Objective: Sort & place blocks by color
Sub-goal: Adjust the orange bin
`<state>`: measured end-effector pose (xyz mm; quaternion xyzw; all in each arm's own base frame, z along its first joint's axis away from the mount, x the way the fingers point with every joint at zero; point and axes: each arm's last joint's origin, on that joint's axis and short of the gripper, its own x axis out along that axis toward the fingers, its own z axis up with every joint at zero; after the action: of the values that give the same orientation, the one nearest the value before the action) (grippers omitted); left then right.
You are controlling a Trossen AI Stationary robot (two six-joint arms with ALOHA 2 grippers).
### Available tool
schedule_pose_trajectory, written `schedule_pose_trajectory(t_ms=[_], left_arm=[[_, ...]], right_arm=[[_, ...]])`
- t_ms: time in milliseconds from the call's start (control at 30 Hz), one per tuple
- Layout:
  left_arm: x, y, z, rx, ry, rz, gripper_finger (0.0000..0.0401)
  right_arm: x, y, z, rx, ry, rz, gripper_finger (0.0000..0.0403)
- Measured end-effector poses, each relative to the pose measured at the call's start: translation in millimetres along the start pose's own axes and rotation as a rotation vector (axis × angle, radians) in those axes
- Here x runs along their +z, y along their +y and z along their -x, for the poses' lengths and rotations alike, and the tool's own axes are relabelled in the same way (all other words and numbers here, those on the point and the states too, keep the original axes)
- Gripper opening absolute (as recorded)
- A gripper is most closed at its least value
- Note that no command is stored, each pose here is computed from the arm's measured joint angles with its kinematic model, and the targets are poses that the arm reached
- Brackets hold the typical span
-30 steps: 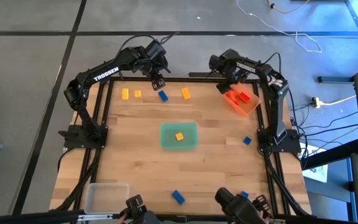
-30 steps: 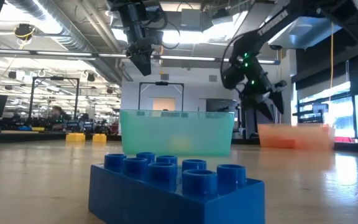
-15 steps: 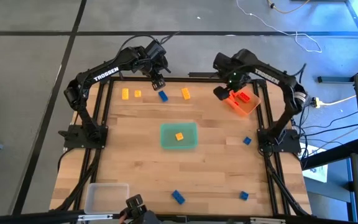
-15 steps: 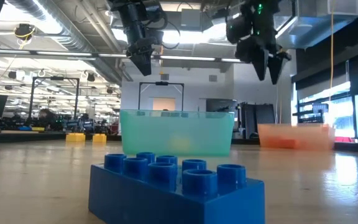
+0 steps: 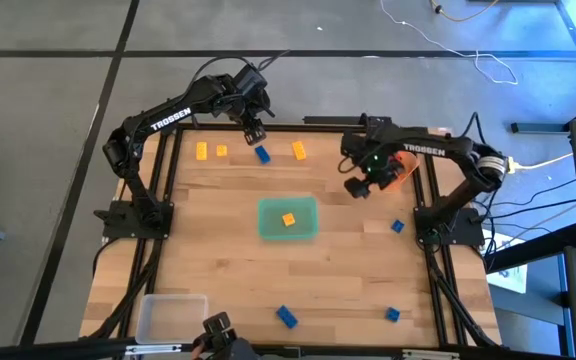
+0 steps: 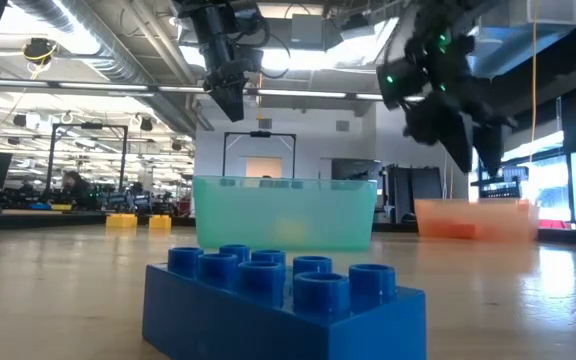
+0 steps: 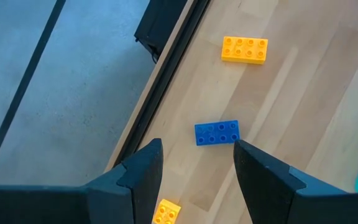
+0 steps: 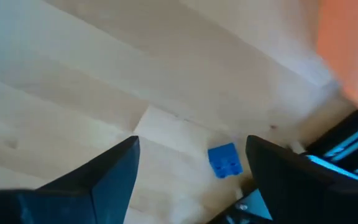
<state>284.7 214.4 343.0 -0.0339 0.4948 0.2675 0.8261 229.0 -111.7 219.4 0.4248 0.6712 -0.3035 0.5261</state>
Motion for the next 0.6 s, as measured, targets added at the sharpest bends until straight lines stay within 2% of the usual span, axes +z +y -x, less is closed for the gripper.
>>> schedule_pose_trajectory(t_ms=[300, 600], left_arm=[[0, 0, 0, 0.001, -0.004, -0.025, 0.0188], [0, 0, 0, 0.001, -0.005, -0.024, 0.0188]], right_arm=[[-3, -26, -54, -0.114, -0.031, -0.083, 0.0296], [5, -43, -65, -0.209, -0.135, -0.129, 0.0296]])
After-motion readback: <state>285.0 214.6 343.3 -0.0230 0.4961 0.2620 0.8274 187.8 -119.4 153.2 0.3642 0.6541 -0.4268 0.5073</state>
